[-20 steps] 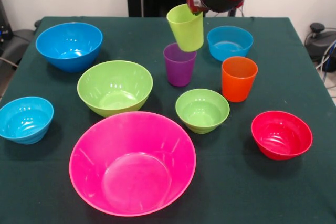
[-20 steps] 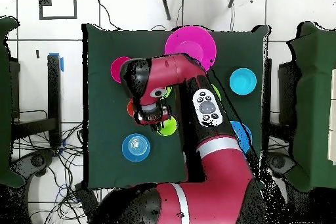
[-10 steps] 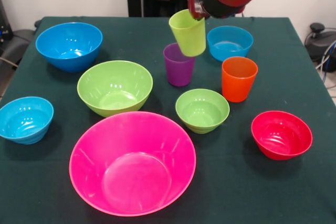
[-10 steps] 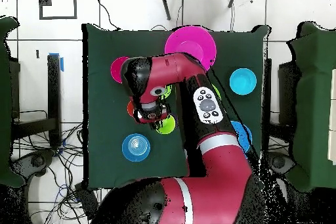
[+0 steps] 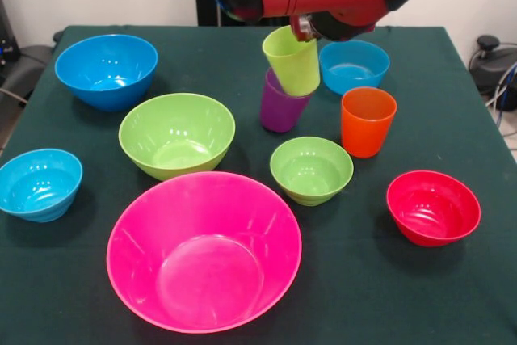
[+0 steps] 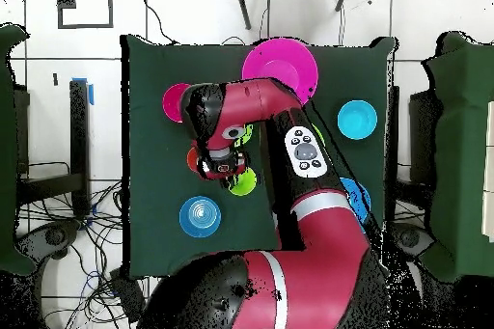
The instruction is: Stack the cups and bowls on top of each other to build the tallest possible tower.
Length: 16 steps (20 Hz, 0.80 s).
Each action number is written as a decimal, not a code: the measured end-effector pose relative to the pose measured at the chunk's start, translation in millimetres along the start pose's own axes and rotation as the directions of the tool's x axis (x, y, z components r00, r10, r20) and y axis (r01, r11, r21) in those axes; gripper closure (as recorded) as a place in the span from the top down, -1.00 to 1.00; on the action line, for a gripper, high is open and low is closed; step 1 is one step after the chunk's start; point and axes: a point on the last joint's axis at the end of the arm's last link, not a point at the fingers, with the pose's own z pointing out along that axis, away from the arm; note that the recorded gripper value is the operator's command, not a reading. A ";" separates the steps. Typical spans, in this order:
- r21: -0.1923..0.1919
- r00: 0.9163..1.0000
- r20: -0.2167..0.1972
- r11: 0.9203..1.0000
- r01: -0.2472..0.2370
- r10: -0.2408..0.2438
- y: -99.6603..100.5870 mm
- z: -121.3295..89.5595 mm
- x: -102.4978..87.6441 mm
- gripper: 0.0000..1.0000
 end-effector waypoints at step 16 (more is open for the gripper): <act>-0.044 0.999 -0.007 0.998 -0.034 0.033 -31.8 6.6 -0.1 -1.00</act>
